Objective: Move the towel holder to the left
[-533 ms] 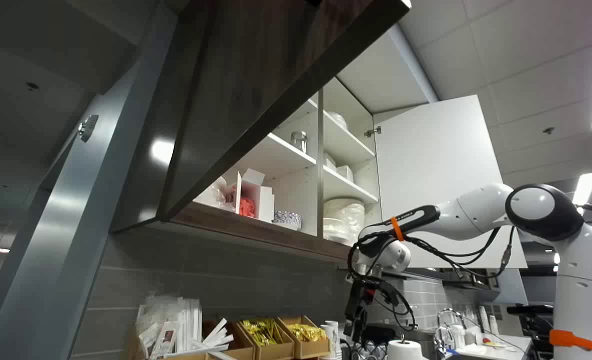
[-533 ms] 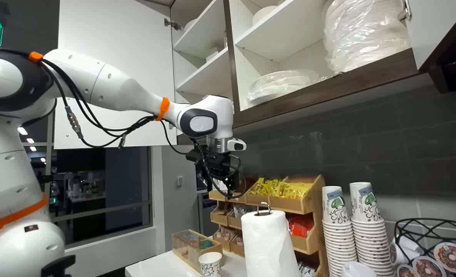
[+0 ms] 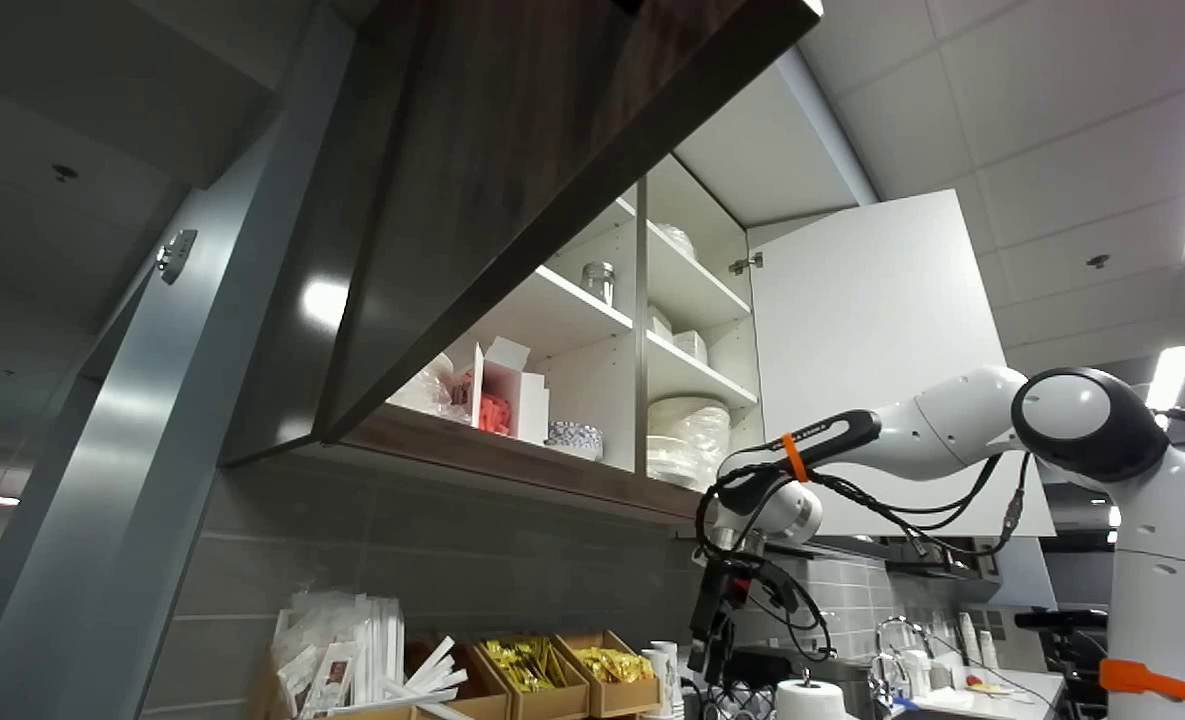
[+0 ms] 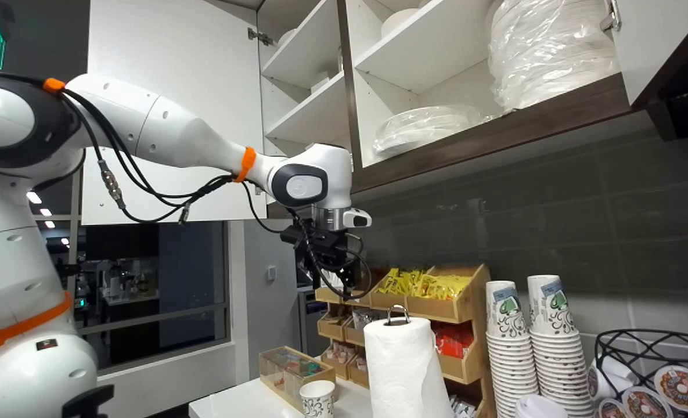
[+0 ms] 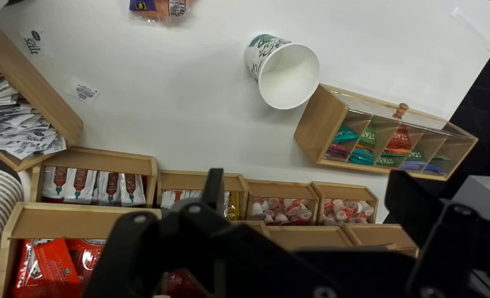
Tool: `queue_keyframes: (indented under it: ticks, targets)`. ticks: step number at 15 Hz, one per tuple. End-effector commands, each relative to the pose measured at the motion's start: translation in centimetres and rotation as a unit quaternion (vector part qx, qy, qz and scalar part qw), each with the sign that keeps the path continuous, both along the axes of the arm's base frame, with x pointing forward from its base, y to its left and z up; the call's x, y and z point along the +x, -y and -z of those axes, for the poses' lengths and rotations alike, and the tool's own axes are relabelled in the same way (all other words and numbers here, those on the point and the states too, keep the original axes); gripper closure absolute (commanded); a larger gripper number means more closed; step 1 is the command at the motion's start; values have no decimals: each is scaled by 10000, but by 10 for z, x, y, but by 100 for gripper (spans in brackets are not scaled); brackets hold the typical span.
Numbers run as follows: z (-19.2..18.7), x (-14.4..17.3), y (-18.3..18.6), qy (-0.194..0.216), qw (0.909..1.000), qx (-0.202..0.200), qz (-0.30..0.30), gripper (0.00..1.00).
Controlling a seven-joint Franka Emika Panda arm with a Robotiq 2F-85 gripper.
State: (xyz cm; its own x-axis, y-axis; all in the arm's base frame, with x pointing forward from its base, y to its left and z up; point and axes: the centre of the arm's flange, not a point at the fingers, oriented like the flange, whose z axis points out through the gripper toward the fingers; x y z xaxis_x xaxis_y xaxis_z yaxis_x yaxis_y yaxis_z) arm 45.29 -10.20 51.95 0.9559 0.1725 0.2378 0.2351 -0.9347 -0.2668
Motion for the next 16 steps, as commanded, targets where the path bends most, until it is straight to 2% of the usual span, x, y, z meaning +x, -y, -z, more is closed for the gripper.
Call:
queue_keyframes:
  ticks: [1, 7, 10, 11, 13, 14, 16]
  targets:
    - [-6, 1, 9, 6, 9997, -150, 199, 0]
    - [-41, -13, 56, 265, 9917, -554, 1130, 0]
    - [-60, -21, 76, 355, 9845, -959, 1422, 0]
    - [-66, -24, 81, 231, 9817, -1127, 1521, 0]
    - [-74, -29, 90, 8, 9710, -1495, 1868, 0]
    - [-77, -33, 94, 19, 9616, -1677, 2173, 0]
    - [-81, -38, 98, -324, 9491, -1879, 2506, 0]
